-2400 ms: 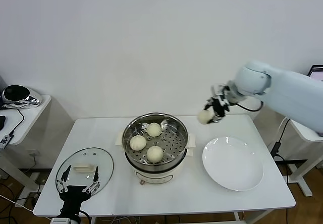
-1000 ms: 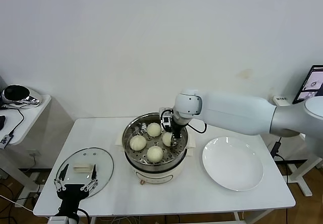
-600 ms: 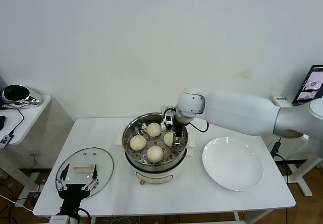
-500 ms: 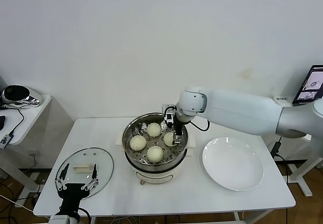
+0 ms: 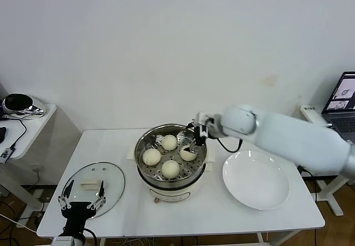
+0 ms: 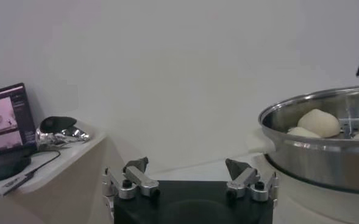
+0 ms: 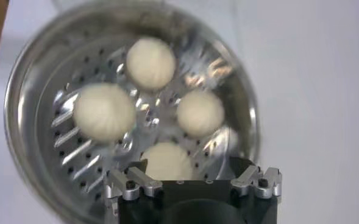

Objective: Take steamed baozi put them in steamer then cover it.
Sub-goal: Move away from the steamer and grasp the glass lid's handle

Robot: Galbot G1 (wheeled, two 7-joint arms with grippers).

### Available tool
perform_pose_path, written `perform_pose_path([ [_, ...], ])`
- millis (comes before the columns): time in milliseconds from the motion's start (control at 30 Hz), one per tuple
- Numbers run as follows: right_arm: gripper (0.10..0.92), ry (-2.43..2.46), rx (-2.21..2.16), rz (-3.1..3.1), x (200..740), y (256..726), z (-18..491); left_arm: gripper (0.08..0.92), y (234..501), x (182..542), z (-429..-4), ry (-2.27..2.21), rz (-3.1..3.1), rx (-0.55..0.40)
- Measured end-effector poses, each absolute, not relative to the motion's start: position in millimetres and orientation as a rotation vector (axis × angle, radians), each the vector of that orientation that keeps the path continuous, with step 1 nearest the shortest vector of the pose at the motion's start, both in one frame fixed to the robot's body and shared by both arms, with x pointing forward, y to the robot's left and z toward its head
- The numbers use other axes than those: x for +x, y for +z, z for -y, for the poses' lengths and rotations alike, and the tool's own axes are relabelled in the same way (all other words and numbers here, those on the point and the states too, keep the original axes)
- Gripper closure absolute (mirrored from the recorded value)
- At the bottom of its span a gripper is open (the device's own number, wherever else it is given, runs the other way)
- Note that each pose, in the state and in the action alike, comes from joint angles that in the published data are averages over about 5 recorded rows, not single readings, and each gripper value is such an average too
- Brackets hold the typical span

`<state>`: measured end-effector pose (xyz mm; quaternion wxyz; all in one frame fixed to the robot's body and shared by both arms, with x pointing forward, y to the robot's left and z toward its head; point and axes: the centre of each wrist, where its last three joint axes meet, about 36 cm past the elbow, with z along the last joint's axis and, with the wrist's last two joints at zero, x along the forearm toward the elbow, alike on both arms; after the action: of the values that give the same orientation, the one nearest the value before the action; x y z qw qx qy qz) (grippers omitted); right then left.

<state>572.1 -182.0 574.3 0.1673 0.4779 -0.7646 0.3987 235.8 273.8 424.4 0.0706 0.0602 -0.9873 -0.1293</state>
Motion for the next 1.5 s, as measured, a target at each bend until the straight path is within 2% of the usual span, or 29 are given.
perform_pose_path([
  [467, 0.2, 0.659, 1.198, 3.005, 490, 481, 230, 0.177, 399, 227, -275, -0.461, 2.964, 0.182],
  [800, 0.2, 0.312, 0.564, 3.329, 411, 422, 290, 0.177, 372, 225, -308, -0.977, 2.839, 0.158],
  [933, 0.2, 0.289, 0.269, 3.331, 372, 406, 323, 0.177, 362, 227, -331, -1.282, 2.707, 0.11],
  [1133, 0.2, 0.294, -0.104, 3.29, 328, 395, 364, 0.177, 347, 237, -362, -1.693, 2.47, -0.01],
  [1500, 0.2, 0.242, -0.506, 3.212, 279, 377, 385, 0.177, 317, 286, -407, -2.119, 2.107, -0.142],
])
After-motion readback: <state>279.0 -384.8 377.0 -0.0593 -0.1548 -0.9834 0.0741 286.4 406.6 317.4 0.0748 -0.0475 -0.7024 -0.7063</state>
